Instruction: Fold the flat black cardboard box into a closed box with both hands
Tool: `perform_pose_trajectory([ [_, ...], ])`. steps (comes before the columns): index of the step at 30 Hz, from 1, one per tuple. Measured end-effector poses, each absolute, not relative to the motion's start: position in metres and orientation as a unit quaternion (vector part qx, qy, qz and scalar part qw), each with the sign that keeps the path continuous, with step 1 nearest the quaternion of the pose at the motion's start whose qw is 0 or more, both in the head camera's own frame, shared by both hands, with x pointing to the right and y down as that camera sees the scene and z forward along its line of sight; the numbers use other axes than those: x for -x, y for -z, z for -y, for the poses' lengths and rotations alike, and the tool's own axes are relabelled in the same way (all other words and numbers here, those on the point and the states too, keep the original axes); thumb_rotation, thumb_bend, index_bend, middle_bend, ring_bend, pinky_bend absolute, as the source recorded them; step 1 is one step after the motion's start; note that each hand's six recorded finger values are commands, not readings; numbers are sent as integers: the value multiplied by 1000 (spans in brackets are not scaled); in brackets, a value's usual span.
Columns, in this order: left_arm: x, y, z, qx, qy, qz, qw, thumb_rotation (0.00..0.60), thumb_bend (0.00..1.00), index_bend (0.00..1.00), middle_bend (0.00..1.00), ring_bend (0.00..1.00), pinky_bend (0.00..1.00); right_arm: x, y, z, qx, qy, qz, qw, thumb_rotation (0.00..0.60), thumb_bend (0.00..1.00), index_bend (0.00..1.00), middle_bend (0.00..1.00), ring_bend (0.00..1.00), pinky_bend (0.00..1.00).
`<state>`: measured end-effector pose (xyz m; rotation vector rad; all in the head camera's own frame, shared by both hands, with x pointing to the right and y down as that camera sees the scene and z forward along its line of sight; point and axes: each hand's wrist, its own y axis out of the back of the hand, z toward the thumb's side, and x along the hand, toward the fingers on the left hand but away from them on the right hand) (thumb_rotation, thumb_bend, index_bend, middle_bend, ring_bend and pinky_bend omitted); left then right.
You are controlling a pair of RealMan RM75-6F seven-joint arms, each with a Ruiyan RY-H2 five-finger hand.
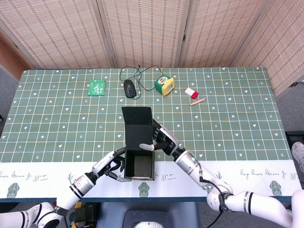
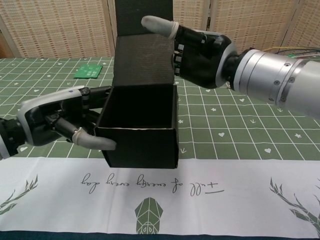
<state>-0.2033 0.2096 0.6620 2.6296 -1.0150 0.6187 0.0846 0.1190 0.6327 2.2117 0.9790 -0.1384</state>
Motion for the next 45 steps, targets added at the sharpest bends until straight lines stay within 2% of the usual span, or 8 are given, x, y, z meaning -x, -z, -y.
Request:
perform_pose_trajectory([
  [9, 212, -663, -204, -899, -221, 350, 144, 600, 65, 285, 289, 684, 958, -87, -608, -131, -927, 53, -319, 190, 600, 0, 0, 0, 24, 222],
  [19, 217, -665, -202, -895, -231, 350, 154, 600, 65, 278, 289, 684, 958, -89, -591, -148, -963, 125, -227, -78, 600, 0, 0, 0, 24, 186],
  [25, 221, -667, -200, -891, -240, 353, 155, 600, 65, 273, 289, 683, 958, -85, -577, -164, -955, 156, -146, -204, 600, 0, 0, 0, 24, 185],
  [31, 222, -670, -199, -889, -250, 355, 147, 600, 65, 271, 289, 683, 958, -83, -570, -175, -946, 179, -84, -257, 600, 0, 0, 0, 24, 186],
  [37, 221, -675, -198, -886, -262, 363, 123, 600, 66, 270, 289, 683, 958, -76, -576, -170, -942, 200, -83, -255, 600, 0, 0, 16, 31, 185],
  [45, 215, -688, -197, -868, -279, 393, 116, 600, 65, 269, 289, 683, 961, -63, -592, -161, -928, 230, -94, -277, 600, 0, 0, 105, 117, 210],
])
